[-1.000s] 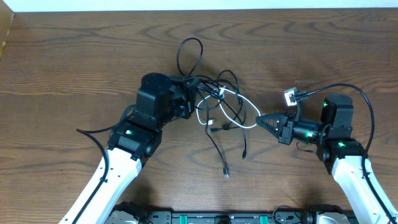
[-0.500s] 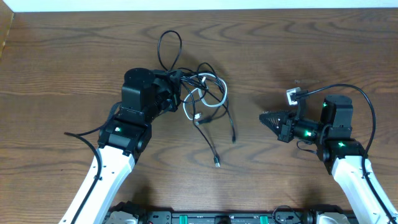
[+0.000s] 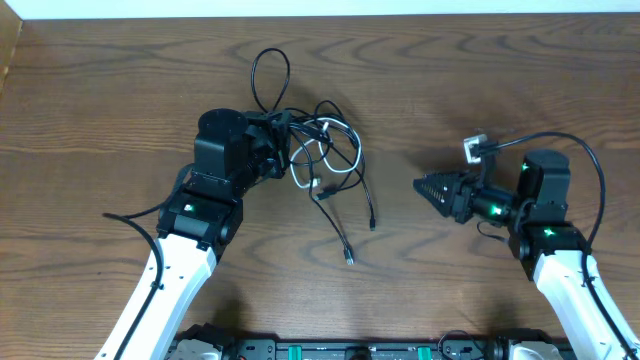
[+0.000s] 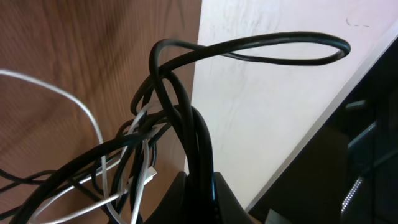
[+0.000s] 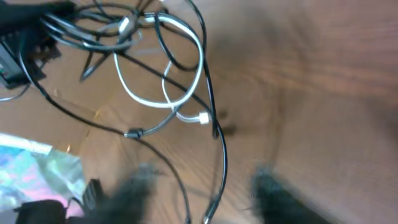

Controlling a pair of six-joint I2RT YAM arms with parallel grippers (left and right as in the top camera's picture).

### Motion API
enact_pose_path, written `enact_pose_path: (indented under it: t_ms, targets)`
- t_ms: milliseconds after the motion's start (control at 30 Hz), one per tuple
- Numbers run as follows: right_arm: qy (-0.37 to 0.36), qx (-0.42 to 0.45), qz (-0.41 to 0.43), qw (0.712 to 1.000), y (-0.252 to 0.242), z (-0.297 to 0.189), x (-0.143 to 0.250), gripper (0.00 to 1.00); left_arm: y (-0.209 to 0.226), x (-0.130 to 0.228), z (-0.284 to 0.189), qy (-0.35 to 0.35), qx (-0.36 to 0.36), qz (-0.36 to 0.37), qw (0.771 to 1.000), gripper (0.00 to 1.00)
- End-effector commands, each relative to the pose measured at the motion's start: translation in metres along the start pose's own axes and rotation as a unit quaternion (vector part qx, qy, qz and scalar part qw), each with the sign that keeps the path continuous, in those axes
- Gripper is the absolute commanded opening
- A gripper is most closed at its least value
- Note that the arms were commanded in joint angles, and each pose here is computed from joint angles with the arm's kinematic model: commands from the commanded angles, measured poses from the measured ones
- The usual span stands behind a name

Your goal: Untangle cables

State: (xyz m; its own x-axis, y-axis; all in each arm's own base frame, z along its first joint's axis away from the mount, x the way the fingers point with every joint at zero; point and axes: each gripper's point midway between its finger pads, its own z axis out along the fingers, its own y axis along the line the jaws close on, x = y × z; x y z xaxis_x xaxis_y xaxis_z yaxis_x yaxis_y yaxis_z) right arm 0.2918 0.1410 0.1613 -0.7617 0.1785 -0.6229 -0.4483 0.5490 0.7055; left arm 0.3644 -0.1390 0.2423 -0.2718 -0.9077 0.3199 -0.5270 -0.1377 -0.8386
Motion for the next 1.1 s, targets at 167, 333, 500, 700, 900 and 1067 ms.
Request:
enact_pose_path:
  t_ms: [167, 333, 500, 700, 900, 1067]
  targets:
    - [-0.029, -0.048, 0.013, 0.998, 0.033, 0.011, -0.022, 0.82, -0.012, 0.022, -0.008, 0.035, 0.017, -0.044, 0.998, 0.07]
    - [-0.064, -0.033, 0.043, 0.997, 0.041, 0.022, -0.036, 0.77, -0.013, 0.028, -0.008, 0.043, 0.019, -0.061, 0.997, 0.07]
    - [-0.100, 0.001, 0.213, 0.972, 0.032, 0.030, -0.044, 0.70, -0.018, 0.030, -0.009, 0.047, 0.028, -0.060, 0.997, 0.07]
    - [-0.111, 0.012, 0.297, 0.948, 0.042, 0.047, -0.035, 0.66, -0.018, 0.029, -0.008, 0.047, 0.027, -0.072, 0.996, 0.08]
    - [-0.149, 0.043, 0.326, 0.933, 0.051, 0.063, -0.026, 0.55, -0.017, 0.032, -0.008, 0.050, 0.025, -0.072, 0.996, 0.07]
    - [-0.175, 0.053, 0.314, 0.932, 0.061, 0.069, -0.023, 0.52, -0.016, 0.033, -0.008, 0.050, 0.025, -0.074, 0.996, 0.07]
